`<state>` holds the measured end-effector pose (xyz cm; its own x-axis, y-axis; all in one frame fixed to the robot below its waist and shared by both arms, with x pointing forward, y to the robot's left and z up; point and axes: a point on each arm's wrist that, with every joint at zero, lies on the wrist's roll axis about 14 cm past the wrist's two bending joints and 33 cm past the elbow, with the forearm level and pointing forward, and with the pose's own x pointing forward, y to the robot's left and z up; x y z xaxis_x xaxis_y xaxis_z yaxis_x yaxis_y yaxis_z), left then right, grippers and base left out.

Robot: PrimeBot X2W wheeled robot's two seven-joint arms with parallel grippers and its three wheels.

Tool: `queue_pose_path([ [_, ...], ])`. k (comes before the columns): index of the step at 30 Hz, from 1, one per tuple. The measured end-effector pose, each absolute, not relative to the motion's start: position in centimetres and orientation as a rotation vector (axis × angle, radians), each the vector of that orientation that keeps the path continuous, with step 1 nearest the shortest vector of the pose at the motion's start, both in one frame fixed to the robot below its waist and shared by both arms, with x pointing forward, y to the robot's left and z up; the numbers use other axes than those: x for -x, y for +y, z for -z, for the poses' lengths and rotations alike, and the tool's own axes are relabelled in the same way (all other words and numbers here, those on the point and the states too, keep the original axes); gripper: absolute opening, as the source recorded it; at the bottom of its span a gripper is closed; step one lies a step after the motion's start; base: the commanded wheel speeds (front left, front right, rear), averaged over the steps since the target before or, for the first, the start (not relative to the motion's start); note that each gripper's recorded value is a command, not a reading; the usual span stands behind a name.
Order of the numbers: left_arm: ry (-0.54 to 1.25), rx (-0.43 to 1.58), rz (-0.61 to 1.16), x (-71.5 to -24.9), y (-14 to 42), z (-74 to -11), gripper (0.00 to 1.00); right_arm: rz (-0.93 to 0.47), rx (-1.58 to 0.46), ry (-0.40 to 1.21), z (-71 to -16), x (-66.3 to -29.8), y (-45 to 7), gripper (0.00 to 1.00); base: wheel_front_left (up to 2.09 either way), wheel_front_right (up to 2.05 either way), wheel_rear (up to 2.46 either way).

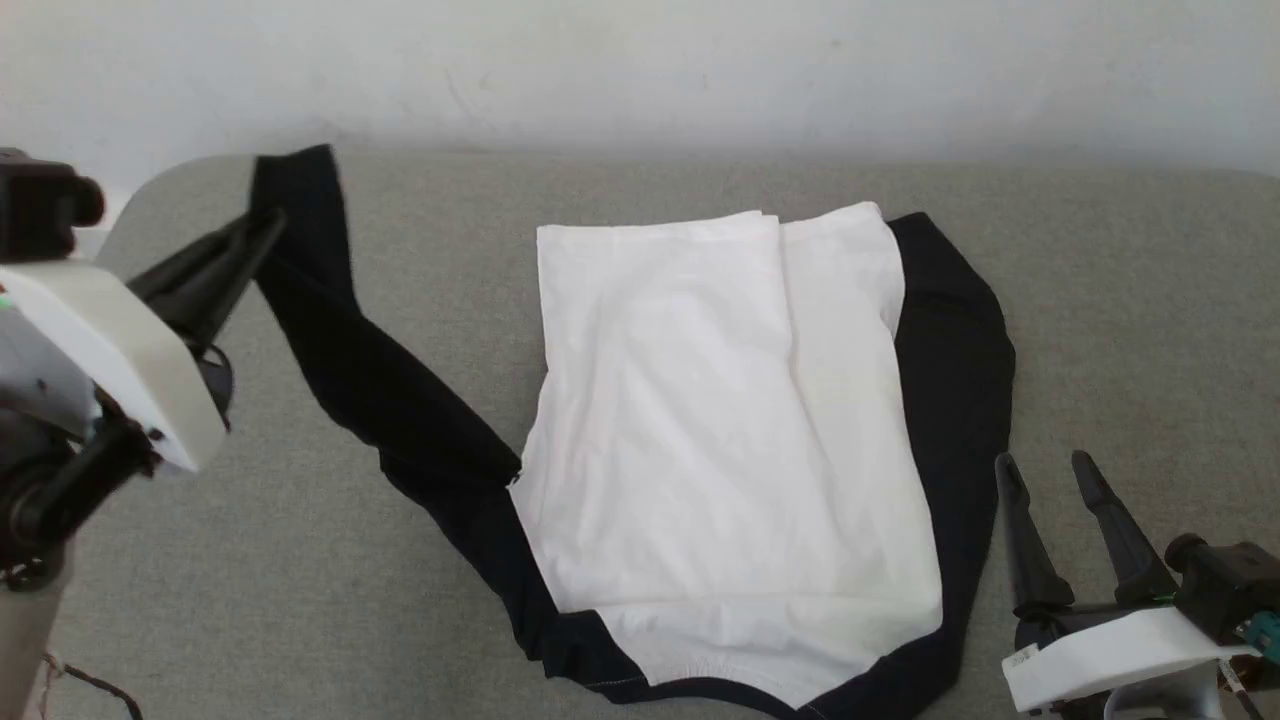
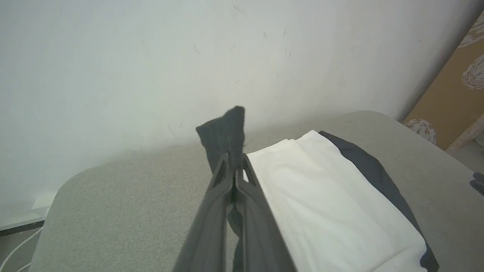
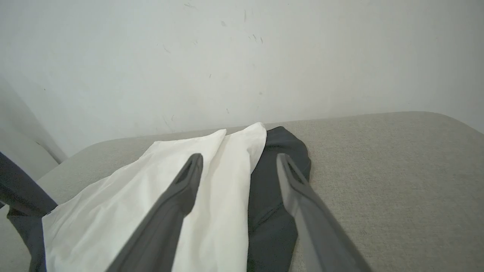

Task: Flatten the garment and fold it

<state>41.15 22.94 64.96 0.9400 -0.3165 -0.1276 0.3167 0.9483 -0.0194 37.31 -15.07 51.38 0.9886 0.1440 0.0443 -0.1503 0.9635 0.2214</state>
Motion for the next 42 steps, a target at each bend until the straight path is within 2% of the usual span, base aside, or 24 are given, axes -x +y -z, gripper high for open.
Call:
queue_pose_path([
  [10, 0.066, -0.029, 0.435, -37.8, 17.9, -67.8, 0.0, -0.161, -0.234, -0.04, -51.9, -36.6, -14.7, 1.0, 0.0, 0.0, 0.0],
  [21, 0.016, 0.022, 0.516, -37.4, 10.9, -67.5, 0.0, -0.164, -0.238, -0.029, -51.6, -36.5, -14.6, 1.0, 0.0, 0.0, 0.0],
  [27, 0.015, 0.06, 0.574, -37.7, 6.0, -65.1, 0.0, -0.159, -0.238, -0.019, -51.3, -36.5, -14.8, 1.0, 0.0, 0.0, 0.0],
  [32, 0.037, 0.111, 0.663, -36.8, 0.9, -62.4, 0.0, -0.097, -0.211, -0.035, -51.7, -36.3, -17.0, 1.0, 0.0, 0.0, 0.0],
  [42, 0.168, 0.04, 0.741, -35.5, -4.8, -53.7, 0.0, -0.038, -0.176, -0.037, -52.1, -36.3, -19.2, 1.0, 0.0, 0.0, 0.0],
])
